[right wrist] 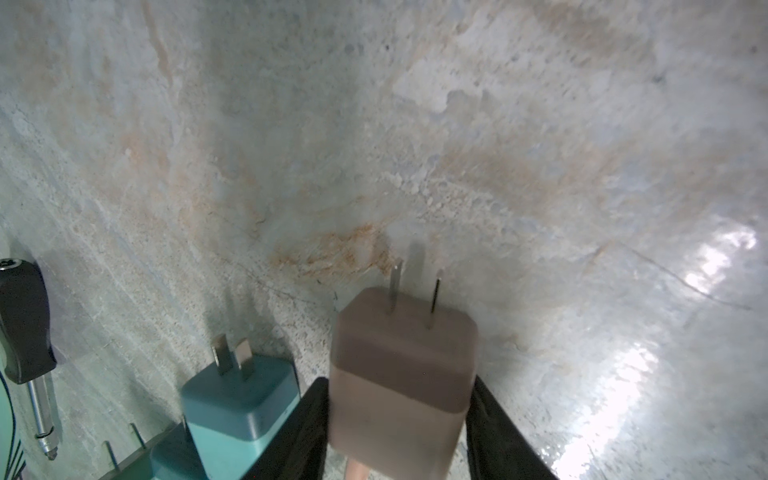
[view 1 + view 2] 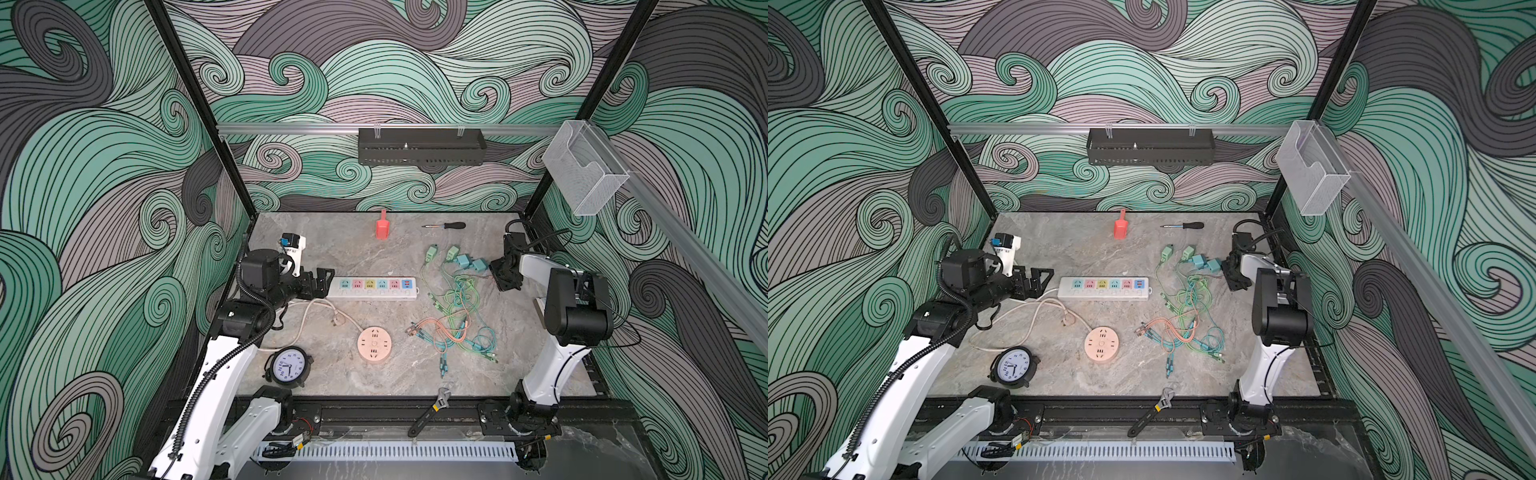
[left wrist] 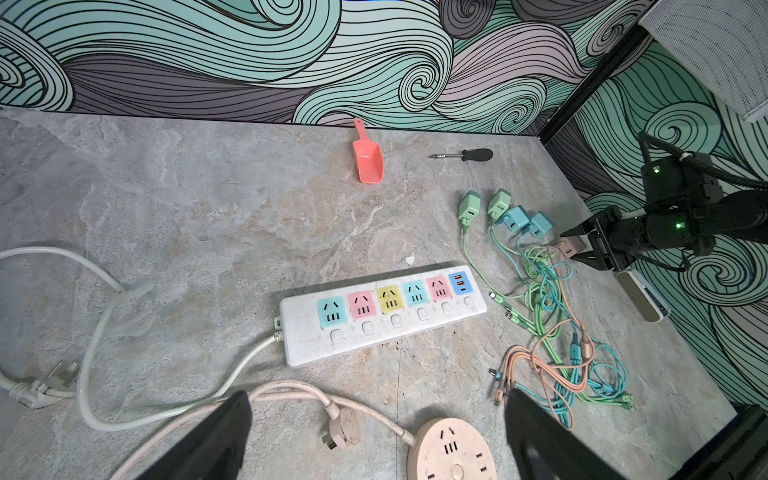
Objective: Insert the plug
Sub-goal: 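Close the right gripper on the pink charger plug and lift it, then carry the pink plug toward the left gripper while the left gripper reaches toward it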
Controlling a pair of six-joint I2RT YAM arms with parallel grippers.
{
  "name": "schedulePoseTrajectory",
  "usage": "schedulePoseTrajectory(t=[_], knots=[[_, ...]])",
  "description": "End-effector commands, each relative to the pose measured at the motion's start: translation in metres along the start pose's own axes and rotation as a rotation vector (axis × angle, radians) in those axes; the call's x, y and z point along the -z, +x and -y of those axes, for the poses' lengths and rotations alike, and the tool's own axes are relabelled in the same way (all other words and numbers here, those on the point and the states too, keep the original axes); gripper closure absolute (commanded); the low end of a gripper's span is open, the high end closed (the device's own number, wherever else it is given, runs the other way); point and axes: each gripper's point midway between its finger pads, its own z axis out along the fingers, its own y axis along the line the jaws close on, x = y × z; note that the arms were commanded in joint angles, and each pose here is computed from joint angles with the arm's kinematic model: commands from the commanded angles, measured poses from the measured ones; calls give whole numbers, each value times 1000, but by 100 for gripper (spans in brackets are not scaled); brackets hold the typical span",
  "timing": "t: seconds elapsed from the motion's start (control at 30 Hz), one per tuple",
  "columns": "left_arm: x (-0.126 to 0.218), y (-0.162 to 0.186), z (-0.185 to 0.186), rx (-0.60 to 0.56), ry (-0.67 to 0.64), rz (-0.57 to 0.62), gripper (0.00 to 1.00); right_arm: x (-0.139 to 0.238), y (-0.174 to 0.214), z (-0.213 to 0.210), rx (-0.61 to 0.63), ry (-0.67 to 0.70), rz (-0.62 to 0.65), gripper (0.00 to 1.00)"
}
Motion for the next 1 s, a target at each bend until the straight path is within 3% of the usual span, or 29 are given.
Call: schedulePoseTrajectory(t=[0.0, 0.27, 0.57, 0.97], knots=[[11, -10, 8, -23, 21, 23, 3, -10, 6, 17, 61, 69, -25, 54], [7, -6, 8, -3, 30, 7, 3, 10, -4, -1, 246, 1, 8, 61], [3, -3, 15, 46, 74, -31, 3, 51, -5, -36, 576, -153, 32, 64], [-9, -7, 35, 117, 200, -111, 4, 118, 36, -84, 906, -411, 35, 69]])
